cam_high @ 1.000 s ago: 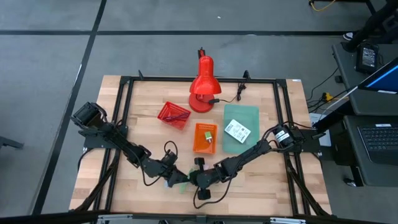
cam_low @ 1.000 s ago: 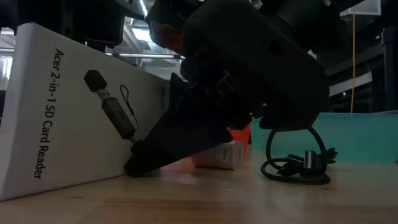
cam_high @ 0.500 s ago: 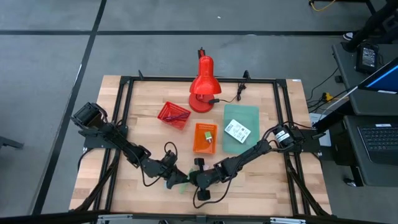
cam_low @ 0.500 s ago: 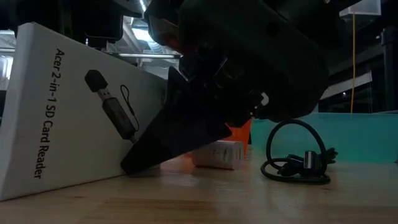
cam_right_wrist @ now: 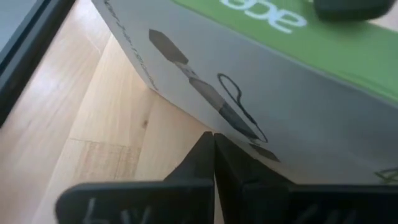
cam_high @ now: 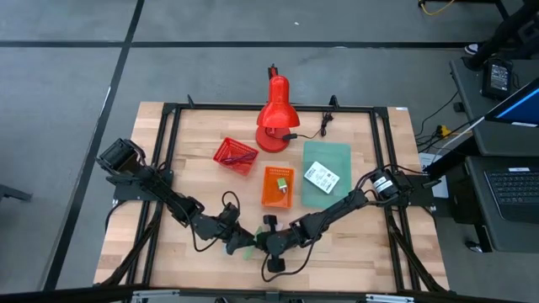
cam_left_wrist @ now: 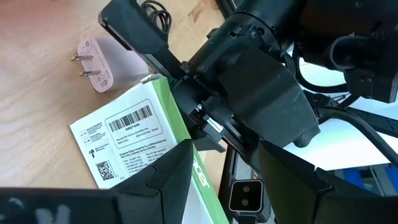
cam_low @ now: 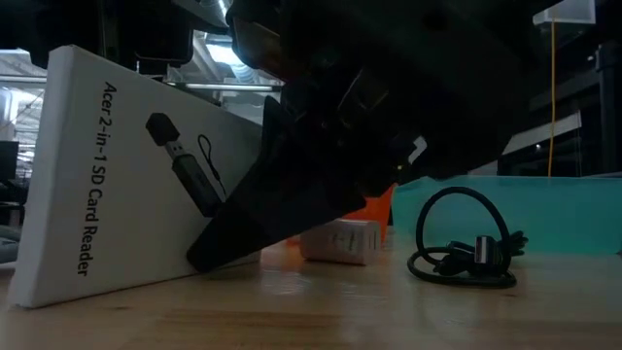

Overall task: Pick and place items into bin
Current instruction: Put the white card reader box into the light blue bin

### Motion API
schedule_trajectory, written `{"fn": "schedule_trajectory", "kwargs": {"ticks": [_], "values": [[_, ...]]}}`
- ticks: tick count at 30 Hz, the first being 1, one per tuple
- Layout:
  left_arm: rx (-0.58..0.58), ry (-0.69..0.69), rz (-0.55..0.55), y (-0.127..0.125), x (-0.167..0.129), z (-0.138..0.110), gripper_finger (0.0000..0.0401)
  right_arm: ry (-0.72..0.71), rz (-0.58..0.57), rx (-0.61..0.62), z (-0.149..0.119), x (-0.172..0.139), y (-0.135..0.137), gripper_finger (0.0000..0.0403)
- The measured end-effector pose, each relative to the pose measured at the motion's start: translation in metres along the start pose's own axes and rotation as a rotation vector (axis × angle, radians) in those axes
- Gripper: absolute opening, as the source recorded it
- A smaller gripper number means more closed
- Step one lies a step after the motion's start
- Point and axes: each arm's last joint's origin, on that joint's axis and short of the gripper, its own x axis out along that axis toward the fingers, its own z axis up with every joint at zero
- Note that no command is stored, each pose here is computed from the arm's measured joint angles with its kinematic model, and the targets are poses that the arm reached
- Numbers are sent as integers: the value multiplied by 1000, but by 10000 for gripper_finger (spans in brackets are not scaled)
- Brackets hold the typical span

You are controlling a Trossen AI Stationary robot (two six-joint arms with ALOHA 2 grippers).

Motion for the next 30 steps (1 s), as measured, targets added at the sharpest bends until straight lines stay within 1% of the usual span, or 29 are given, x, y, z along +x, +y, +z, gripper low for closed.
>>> {"fn": "schedule_trajectory", "kwargs": {"ticks": [4,19,25,30], "values": [[9,-2,-7,-1,0,0,180,-1,20,0,0,0,1,0],[55,0,-23,-2,0,1,180,-2,21,-1,1,-1,1,0],[55,0,-24,-2,0,1,180,-2,21,-3,1,-1,1,0],[113,19,-56,-6,-2,5,180,-1,21,-3,1,-1,1,0]]}}
